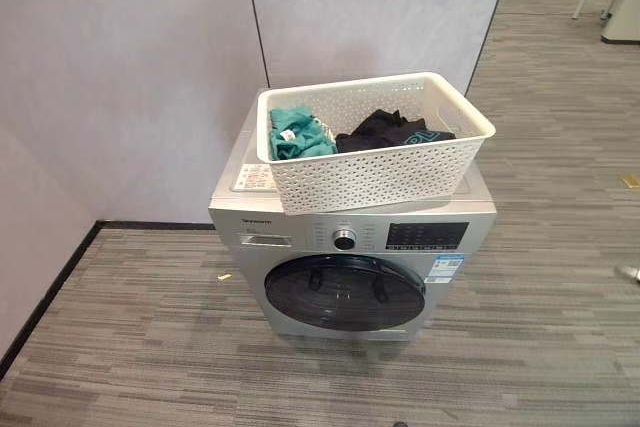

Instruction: Grab the laundry basket,head to the washer,open it,put in the laundry and shut it.

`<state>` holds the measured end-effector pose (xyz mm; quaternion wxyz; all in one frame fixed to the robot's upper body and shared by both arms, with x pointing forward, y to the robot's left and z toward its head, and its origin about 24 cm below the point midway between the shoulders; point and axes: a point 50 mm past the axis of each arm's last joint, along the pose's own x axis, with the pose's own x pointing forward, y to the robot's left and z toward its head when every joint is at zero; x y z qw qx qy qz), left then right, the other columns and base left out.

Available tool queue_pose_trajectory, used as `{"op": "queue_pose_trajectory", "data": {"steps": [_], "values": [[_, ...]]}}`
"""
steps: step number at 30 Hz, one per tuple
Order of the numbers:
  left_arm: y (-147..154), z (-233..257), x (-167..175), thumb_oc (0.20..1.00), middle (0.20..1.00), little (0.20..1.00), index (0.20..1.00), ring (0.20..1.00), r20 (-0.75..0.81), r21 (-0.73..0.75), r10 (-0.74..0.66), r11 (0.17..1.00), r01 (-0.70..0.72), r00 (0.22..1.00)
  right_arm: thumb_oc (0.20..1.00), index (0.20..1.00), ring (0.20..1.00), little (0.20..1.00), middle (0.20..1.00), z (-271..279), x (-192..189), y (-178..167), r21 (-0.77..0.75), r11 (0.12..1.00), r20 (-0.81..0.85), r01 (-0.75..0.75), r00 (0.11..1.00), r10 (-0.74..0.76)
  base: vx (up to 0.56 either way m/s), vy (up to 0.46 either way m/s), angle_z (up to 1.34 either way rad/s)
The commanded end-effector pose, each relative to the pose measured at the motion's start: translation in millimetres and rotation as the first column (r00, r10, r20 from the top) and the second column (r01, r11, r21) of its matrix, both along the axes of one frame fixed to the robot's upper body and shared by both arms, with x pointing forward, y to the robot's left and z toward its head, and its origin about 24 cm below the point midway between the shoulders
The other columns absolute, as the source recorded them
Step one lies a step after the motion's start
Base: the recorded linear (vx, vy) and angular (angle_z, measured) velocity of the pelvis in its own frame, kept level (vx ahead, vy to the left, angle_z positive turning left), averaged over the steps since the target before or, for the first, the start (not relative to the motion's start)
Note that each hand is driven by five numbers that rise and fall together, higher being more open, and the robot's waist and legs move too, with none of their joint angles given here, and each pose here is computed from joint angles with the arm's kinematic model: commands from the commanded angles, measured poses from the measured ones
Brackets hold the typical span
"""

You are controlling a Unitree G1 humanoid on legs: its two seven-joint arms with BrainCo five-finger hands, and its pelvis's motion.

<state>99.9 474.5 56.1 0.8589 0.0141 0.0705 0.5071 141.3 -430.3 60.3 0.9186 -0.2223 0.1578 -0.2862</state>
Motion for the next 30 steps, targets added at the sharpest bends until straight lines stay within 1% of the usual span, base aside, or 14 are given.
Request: {"op": "queue_pose_trajectory", "data": {"steps": [1, 5, 7, 8, 10, 11, 13, 14, 16, 17, 19, 22, 24, 30], "values": [[0, 13, 33, 1.0, 1.0, 1.0, 1.0, 1.0, 0.096, 0.023, -0.055, 0.998, 0.053, 0.994, 1.0, 1.0, 1.0, 1.0, 1.0, 20, 41, 12, -0.055, 0.987, 0.066, -0.152, 0.986, 0.155, -0.02, -0.008, 0.09], [-7, -27, 13, 1.0, 1.0, 1.0, 1.0, 1.0, 0.012, -0.108, 0.007, 0.994, -0.006, 1.0, 1.0, 1.0, 1.0, 1.0, 1.0, -17, 27, 16, 0.053, 0.991, -0.036, -0.123, 0.991, 0.125, -0.02, -0.006, 0.06], [-25, -64, 2, 1.0, 1.0, 1.0, 1.0, 1.0, -0.059, -0.218, 0.016, 0.976, -0.029, 0.998, 1.0, 1.0, 1.0, 1.0, 1.0, -53, 10, 22, 0.177, 0.983, -0.095, -0.049, 0.993, 0.067, -0.03, -0.001, 0.08], [-42, -89, -3, 1.0, 1.0, 1.0, 1.0, 1.0, -0.114, -0.292, -0.002, 0.956, -0.031, 0.994, 1.0, 1.0, 1.0, 1.0, 1.0, -81, -9, 24, 0.26, 0.964, -0.168, 0.046, 0.986, -0.002, -0.04, 0.0, 0.08], [-54, -104, -7, 1.0, 1.0, 1.0, 1.0, 1.0, -0.174, -0.322, -0.035, 0.946, -0.023, 0.984, 1.0, 1.0, 1.0, 1.0, 1.0, -97, -21, 24, 0.287, 0.951, -0.233, 0.113, 0.971, -0.045, -0.03, -0.001, 0.09], [-74, -126, -8, 1.0, 1.0, 1.0, 1.0, 1.0, -0.268, -0.371, -0.102, 0.929, -0.005, 0.958, 1.0, 1.0, 1.0, 1.0, 1.0, -118, -35, 27, 0.309, 0.926, -0.34, 0.215, 0.935, -0.103, -0.02, -0.001, 0.18], [-88, -140, -11, 1.0, 1.0, 1.0, 1.0, 1.0, -0.315, -0.413, -0.132, 0.91, -0.011, 0.94, 1.0, 1.0, 1.0, 1.0, 1.0, -127, -34, 33, 0.295, 0.928, -0.395, 0.227, 0.913, -0.098, -0.02, 0.004, 0.22], [-113, -163, -22, 1.0, 1.0, 1.0, 1.0, 1.0, -0.398, -0.483, -0.193, 0.875, -0.026, 0.897, 1.0, 1.0, 1.0, 1.0, 1.0, -145, -36, 50, 0.32, 0.92, -0.476, 0.227, 0.878, -0.051, -0.01, 0.009, 0.12], [-119, -168, -25, 1.0, 1.0, 1.0, 1.0, 1.0, -0.418, -0.495, -0.203, 0.868, -0.035, 0.885, 1.0, 1.0, 1.0, 1.0, 1.0, -148, -33, 54, 0.331, 0.918, -0.476, 0.22, 0.878, -0.039, 0.0, 0.0, 0.0], [-140, -186, -43, 1.0, 1.0, 1.0, 1.0, 1.0, -0.496, -0.549, -0.25, 0.832, -0.077, 0.831, 1.0, 1.0, 1.0, 1.0, 1.0, -154, -20, 69, 0.361, 0.911, -0.455, 0.199, 0.89, -0.014, 0.0, 0.0, 0.0], [-147, -190, -48, 1.0, 1.0, 1.0, 1.0, 1.0, -0.509, -0.57, -0.267, 0.817, -0.088, 0.818, 1.0, 1.0, 1.0, 1.0, 1.0, -154, -13, 74, 0.368, 0.912, -0.442, 0.18, 0.897, 0.002, 0.0, -0.004, -0.07], [-176, -208, -90, 1.0, 1.0, 1.0, 1.0, 1.0, -0.589, -0.658, -0.317, 0.722, -0.215, 0.743, 1.0, 1.0, 1.0, 1.0, 1.0, -151, 22, 97, 0.342, 0.94, -0.413, 0.016, 0.901, 0.135, 0.0, -0.001, -0.01], [-186, -212, -103, 1.0, 1.0, 1.0, 1.0, 1.0, -0.632, -0.665, -0.387, 0.716, -0.213, 0.672, 1.0, 1.0, 1.0, 1.0, 1.0, -146, 40, 108, 0.31, 0.947, -0.402, -0.088, 0.89, 0.214, 0.0, -0.002, -0.03], [-208, -219, -118, 1.0, 1.0, 1.0, 1.0, 1.0, -0.654, -0.685, -0.471, 0.701, -0.198, 0.592, 1.0, 1.0, 1.0, 1.0, 1.0, -135, 72, 136, 0.261, 0.924, -0.35, -0.28, 0.864, 0.361, 0.0, 0.0, 0.02]]}}
